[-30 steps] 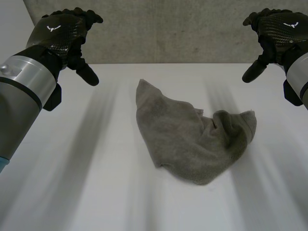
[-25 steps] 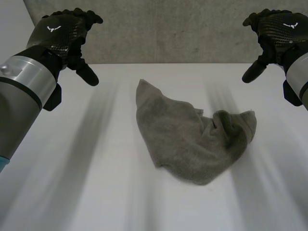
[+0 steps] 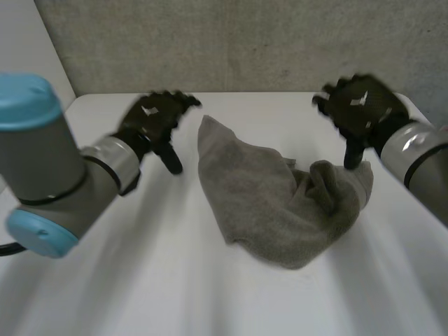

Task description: Fold the towel.

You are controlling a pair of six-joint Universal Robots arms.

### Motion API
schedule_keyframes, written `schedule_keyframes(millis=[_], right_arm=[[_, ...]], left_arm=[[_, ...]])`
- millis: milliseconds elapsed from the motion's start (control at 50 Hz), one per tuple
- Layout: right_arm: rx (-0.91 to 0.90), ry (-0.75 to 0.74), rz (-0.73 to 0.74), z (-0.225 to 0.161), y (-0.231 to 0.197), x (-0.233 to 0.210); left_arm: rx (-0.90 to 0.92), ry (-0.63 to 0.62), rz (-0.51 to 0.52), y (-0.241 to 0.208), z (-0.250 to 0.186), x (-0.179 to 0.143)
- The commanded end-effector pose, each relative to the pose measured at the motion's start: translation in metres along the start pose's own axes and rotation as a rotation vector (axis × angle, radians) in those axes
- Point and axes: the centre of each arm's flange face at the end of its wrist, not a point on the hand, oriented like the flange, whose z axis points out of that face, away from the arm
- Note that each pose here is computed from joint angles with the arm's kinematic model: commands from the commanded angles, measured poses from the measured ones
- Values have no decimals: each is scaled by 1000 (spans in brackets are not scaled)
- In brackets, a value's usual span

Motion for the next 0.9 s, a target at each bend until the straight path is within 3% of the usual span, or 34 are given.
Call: schedule_keyframes(millis=[20, 100, 200, 440, 560, 660, 700, 820, 900], right_arm=[[-119, -102, 18, -10, 38, -30], [-193, -155, 49, -15, 69, -54], [-259, -208, 65, -12, 100, -78], [-297, -230, 76, -4, 114, -85], [-290, -228, 66, -10, 108, -77], [-315, -402, 54, -33, 93, -83], [-349, -566, 37, -51, 86, -86], [-437, -784, 42, -77, 75, -75], [-407, -785, 34, -73, 69, -70]], left_arm=[[-92, 169, 138, 53, 16, 40], [-131, 252, 265, 83, 17, 62], [-163, 309, 353, 105, 15, 80], [-184, 334, 386, 125, 12, 95], [-171, 227, 397, 98, 2, 84], [-171, 203, 378, 75, -29, 80], [-175, 208, 369, 70, -42, 81], [-261, 311, 333, 71, -107, 106], [-345, 352, 309, 78, -126, 112]])
